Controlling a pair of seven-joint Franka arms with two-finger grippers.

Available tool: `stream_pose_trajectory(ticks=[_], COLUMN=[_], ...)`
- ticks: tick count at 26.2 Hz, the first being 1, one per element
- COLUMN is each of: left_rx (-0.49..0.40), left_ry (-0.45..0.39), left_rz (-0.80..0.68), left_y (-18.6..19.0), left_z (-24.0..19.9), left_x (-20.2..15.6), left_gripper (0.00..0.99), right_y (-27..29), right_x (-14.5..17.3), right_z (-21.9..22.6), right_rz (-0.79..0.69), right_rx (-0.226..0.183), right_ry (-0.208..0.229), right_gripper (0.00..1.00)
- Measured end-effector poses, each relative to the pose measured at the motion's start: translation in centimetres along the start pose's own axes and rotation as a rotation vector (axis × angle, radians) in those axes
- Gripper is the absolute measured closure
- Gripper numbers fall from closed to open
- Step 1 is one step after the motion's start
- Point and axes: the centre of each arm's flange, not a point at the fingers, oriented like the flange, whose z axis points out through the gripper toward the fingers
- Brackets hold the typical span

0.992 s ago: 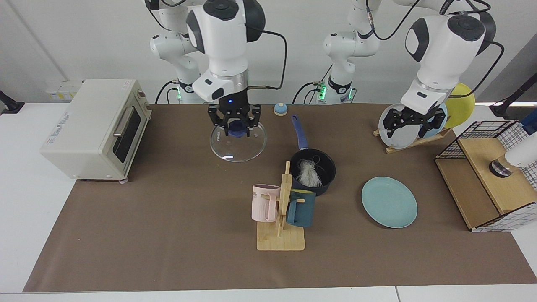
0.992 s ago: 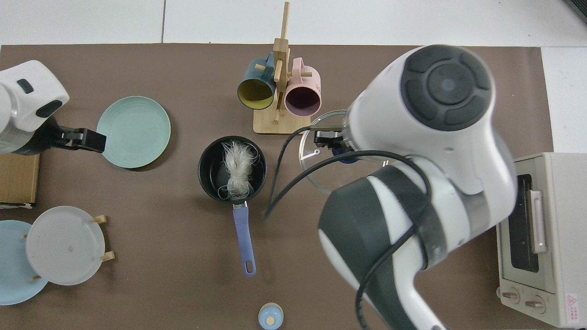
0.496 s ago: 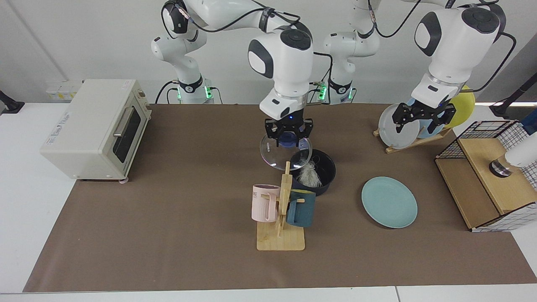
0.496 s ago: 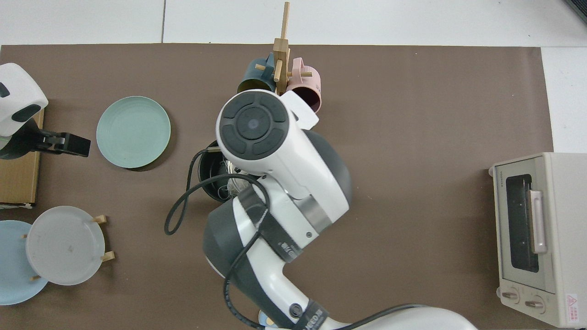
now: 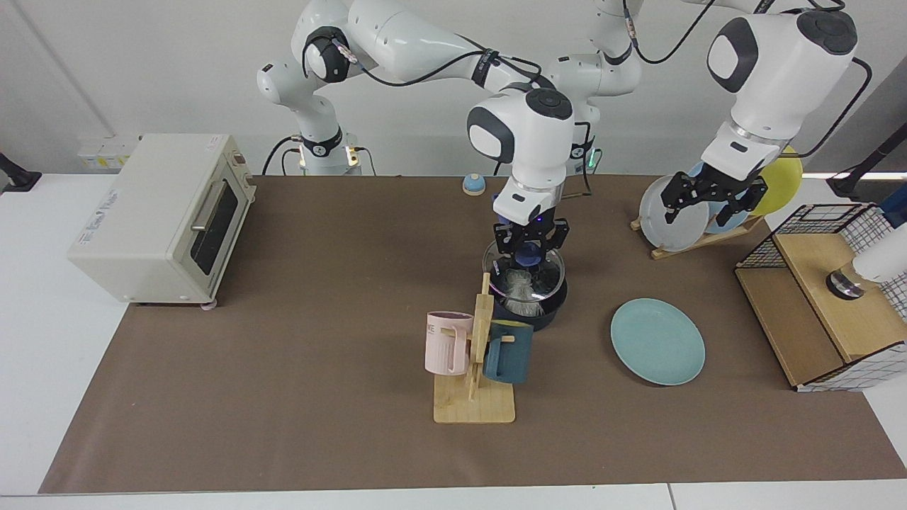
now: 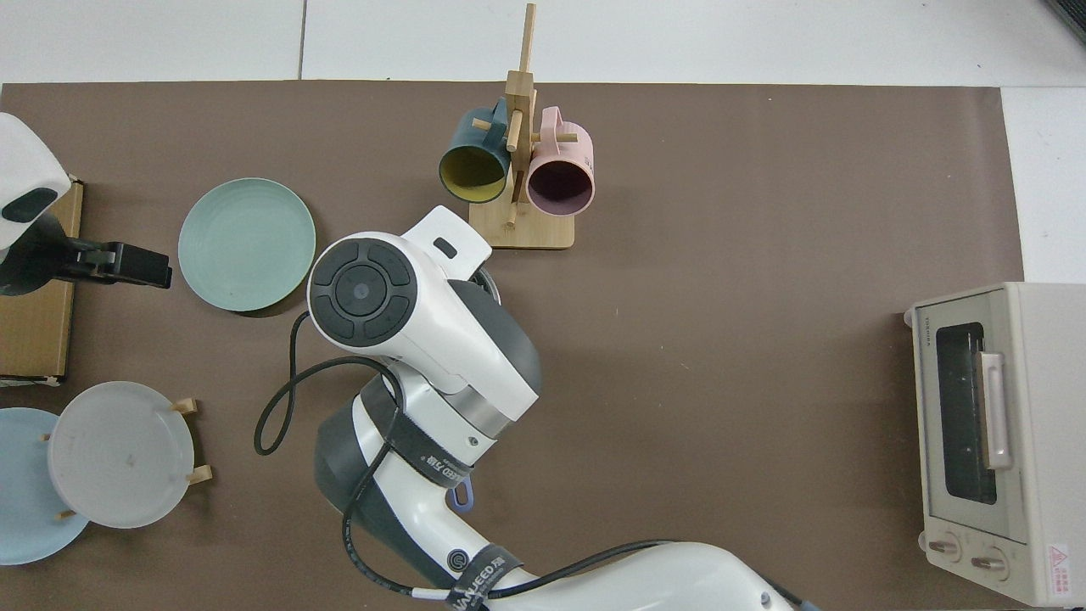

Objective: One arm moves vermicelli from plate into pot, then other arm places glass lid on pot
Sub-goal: 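Lower the glass lid onto the pot with the right gripper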

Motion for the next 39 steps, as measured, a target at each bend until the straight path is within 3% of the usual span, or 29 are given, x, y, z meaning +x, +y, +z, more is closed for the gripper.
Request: stream_pose_trajectory(ticks=[39], left_rx=[-0.006], left_ry=[0.004], left_rz=[0.013], left_y=[0.8], left_z=[-0.2], left_x=[0.0], left_gripper=[0.000], right_y=[-0.9], right_x=[-0.9], right_z=[4.1], right_rz=[-0.034], right_rx=[0.012], right_ry=[0.009], right_gripper=[0.38])
